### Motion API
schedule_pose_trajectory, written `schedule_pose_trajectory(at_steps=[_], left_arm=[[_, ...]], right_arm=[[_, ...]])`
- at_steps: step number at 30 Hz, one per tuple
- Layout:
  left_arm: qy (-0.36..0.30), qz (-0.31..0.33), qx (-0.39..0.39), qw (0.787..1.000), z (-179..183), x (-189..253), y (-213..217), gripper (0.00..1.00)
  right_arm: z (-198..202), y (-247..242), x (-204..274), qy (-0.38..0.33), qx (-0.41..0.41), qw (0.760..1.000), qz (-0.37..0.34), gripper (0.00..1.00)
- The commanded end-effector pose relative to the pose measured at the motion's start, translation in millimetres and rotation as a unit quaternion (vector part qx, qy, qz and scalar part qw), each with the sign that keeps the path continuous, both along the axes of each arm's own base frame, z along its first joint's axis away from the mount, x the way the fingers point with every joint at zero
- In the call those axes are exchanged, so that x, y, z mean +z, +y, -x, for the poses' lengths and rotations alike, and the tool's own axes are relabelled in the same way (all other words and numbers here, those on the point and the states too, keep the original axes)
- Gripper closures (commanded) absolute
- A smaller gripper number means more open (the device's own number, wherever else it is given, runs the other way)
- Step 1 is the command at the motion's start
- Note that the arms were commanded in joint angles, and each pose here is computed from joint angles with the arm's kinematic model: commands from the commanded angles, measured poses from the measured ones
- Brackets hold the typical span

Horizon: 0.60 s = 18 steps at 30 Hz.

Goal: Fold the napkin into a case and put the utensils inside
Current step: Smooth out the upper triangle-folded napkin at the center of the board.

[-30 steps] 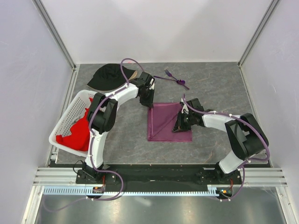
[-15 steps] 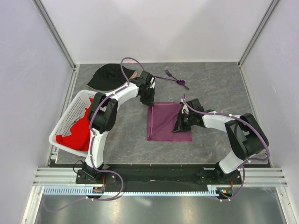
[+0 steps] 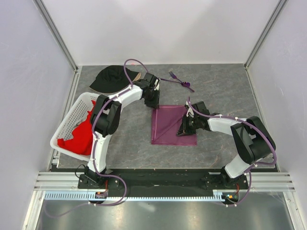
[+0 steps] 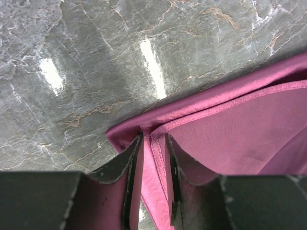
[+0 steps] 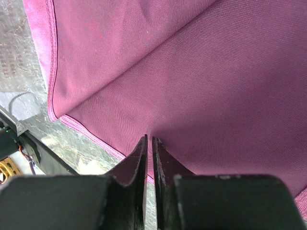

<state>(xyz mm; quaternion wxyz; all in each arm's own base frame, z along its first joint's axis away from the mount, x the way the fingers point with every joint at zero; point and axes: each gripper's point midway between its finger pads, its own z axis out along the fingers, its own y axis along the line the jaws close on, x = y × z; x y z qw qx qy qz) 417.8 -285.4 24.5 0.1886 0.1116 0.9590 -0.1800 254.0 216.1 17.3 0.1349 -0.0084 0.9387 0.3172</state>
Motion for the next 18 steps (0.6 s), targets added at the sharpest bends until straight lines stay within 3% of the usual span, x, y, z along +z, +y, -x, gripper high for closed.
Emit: schedule_pose_trajectory(at_steps=[1,8,18], left_arm=[[-0.020,0.029,0.007,0.999,-13,14,-13,0.75],[-0.047,0.025,0.016,0.998,-21,31,-9,0.98],[-0.060,0.015,0.036,0.997,-22,46,4,0.98]], right_arm=[[0,0,-6,-0.001,0.008,1.000,0.001,0.86],[0,-1,-8,0.003,0.006,1.000,0.002,0.87],[1,-8,-11,-0.002,-0.007,1.000,0.014,0.89]])
